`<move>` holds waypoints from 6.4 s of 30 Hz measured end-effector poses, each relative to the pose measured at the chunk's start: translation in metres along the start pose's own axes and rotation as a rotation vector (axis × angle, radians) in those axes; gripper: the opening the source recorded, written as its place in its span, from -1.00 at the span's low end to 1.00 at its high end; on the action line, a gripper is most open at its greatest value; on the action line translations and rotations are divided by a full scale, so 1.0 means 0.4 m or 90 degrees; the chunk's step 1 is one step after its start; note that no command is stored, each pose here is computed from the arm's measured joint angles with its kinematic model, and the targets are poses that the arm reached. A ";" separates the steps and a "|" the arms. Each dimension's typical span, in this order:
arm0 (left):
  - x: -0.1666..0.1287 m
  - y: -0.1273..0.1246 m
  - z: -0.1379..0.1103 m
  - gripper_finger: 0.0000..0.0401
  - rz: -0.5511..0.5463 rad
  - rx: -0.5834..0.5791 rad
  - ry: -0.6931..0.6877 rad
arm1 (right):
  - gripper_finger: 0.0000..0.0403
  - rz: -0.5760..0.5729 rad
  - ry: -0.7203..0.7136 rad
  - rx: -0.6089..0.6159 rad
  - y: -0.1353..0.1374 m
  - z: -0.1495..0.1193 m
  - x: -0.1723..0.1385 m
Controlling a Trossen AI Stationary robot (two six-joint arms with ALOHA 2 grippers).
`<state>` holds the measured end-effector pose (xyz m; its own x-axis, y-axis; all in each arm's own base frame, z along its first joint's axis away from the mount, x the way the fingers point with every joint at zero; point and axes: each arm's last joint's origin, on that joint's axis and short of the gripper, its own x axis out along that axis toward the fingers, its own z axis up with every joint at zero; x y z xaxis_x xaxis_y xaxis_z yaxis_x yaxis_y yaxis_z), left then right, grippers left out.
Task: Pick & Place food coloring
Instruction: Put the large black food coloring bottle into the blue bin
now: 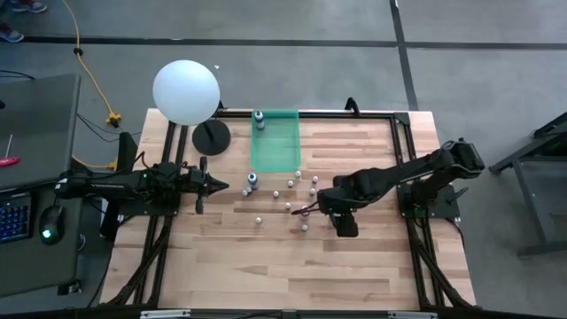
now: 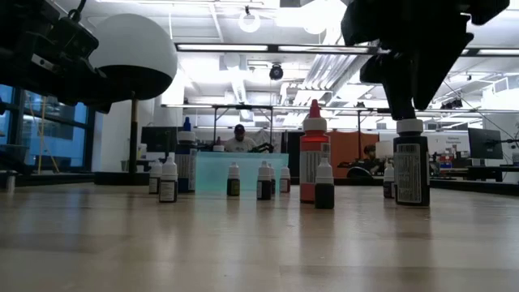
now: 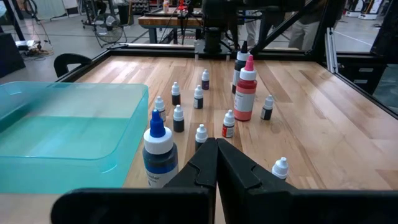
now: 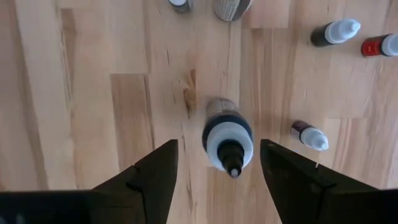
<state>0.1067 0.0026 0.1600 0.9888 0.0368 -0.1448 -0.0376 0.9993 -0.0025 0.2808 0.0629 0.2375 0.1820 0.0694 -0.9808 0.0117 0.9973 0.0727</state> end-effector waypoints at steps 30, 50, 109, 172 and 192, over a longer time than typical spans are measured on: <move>0.000 0.000 0.000 -1.00 0.000 0.000 0.000 | -0.10 0.002 0.001 0.115 -0.010 -0.019 0.053; 0.000 0.000 0.000 -1.00 0.000 0.000 0.000 | -0.41 0.000 0.003 0.137 -0.011 -0.020 0.053; 0.000 0.000 0.000 -1.00 0.000 0.000 0.000 | -0.44 -0.126 -0.402 0.329 -0.658 0.355 -0.334; 0.000 0.000 0.000 -1.00 0.000 0.000 0.000 | -0.41 -0.120 -0.291 0.433 -0.831 0.416 0.003; 0.000 0.000 0.000 -1.00 0.000 0.000 0.000 | -0.41 -0.107 -0.293 0.438 -0.841 0.425 0.044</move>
<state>0.1067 0.0026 0.1600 0.9888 0.0364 -0.1450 -0.0372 0.9993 -0.0026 0.4473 -0.2755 0.2264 0.5050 -0.2435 -0.8280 0.6432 0.7459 0.1729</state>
